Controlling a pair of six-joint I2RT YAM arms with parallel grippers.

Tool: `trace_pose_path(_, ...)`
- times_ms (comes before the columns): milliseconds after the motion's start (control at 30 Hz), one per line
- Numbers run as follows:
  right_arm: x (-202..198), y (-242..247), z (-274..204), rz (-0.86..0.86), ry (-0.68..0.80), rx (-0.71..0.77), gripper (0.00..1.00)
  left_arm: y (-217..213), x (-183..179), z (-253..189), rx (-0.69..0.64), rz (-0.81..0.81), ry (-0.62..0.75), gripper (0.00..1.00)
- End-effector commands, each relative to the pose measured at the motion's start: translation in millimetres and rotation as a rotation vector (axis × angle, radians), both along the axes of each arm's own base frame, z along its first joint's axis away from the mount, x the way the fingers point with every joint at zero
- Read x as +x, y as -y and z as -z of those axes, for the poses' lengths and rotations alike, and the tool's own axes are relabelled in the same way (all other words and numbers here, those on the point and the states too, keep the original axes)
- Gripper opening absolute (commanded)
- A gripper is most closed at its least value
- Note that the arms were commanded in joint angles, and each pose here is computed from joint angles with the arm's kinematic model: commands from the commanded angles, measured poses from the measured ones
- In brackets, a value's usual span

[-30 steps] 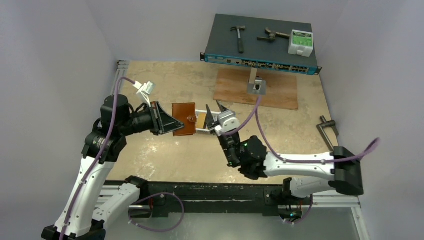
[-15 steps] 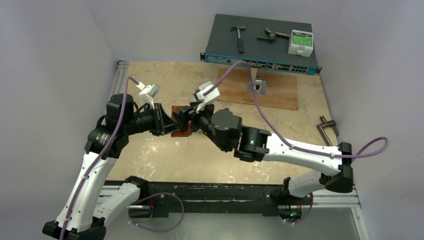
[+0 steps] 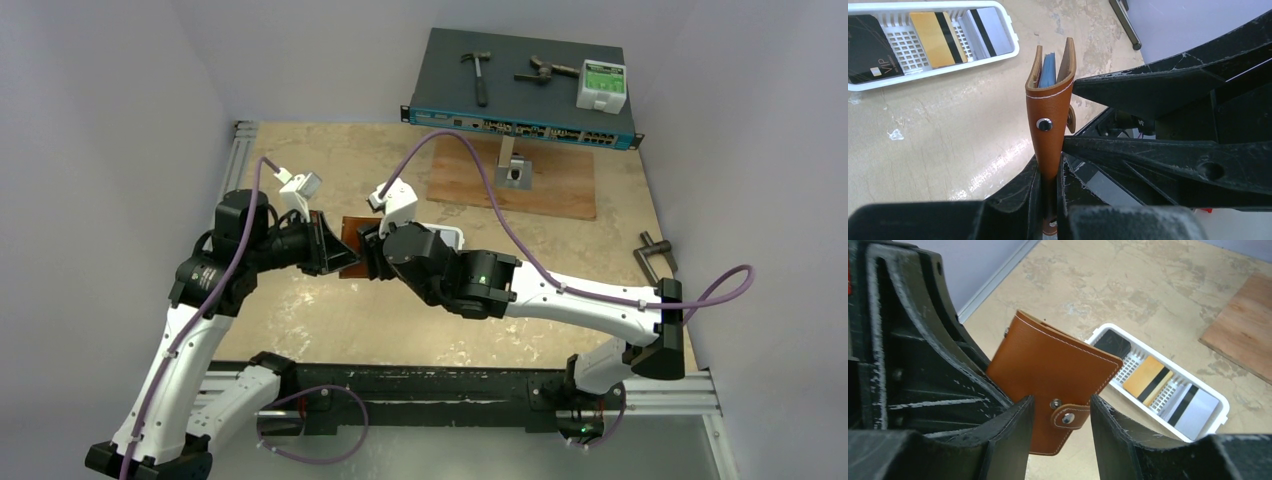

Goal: Put the credit cards into the card holder
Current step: Place the card holder at the center of the board.

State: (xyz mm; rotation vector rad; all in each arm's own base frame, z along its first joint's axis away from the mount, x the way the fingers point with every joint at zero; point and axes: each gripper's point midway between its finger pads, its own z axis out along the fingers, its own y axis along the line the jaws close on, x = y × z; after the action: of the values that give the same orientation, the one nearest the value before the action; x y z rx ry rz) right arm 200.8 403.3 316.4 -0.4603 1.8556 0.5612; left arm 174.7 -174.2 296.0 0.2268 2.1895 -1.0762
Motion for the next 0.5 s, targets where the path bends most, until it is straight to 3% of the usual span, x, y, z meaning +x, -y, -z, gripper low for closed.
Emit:
trace_pose_path(0, 0, 20, 5, 0.062, -0.034, -0.021, 0.44, 5, -3, -33, -0.045, 0.045, 0.117, 0.0)
trace_pose_path(467, 5, 54, -9, 0.161, -0.007, 0.041, 0.23, 7, -7, -34, -0.067, 0.057, 0.101, 0.0)
